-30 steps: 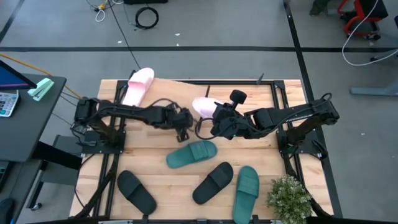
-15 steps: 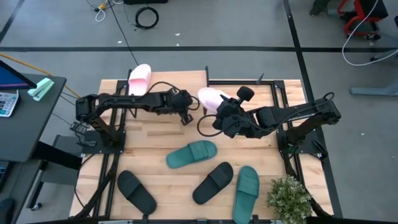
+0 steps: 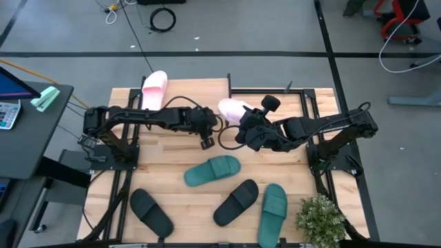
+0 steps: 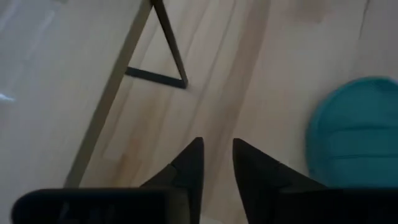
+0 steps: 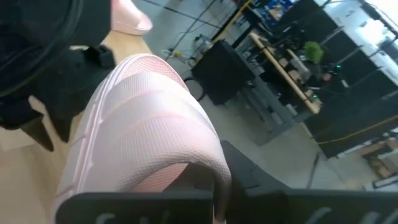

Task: Pick and place slides into the shelf
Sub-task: Put the pink slide on the shelf

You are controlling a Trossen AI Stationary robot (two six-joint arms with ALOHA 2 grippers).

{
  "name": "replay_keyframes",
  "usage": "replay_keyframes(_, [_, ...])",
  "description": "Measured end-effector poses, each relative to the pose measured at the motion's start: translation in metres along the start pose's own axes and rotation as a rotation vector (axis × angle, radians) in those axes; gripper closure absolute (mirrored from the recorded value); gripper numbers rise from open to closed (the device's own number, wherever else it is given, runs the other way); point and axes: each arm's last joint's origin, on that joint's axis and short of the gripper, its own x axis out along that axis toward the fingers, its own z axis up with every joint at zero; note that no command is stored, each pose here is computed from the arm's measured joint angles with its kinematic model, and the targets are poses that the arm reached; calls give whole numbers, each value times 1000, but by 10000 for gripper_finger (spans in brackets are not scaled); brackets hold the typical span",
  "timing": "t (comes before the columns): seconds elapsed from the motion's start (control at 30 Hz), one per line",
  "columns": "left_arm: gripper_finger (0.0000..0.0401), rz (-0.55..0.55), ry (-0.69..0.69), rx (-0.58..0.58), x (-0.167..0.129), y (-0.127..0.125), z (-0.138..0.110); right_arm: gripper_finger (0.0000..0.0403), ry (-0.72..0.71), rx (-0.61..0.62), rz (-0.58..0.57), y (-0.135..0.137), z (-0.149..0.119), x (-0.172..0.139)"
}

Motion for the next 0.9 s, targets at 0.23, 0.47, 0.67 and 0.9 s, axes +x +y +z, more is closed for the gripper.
replay_keyframes(0.23, [304, -26, 80, 49, -65, -16, 25, 395, 8, 49, 18, -1, 0, 3])
replay_keyframes(0.47, [325, 105, -60, 5, -174, 1, 54, 395, 44, 107, -18, -7, -2, 19])
replay_keyframes(0.67, [330, 111, -365, -46, -275, 26, 64, 395, 48, 149, -6, -1, 3, 47])
replay_keyframes(0.9, [333, 90, -606, -96, -354, 52, 52, 395, -83, 143, 145, 40, 19, 98])
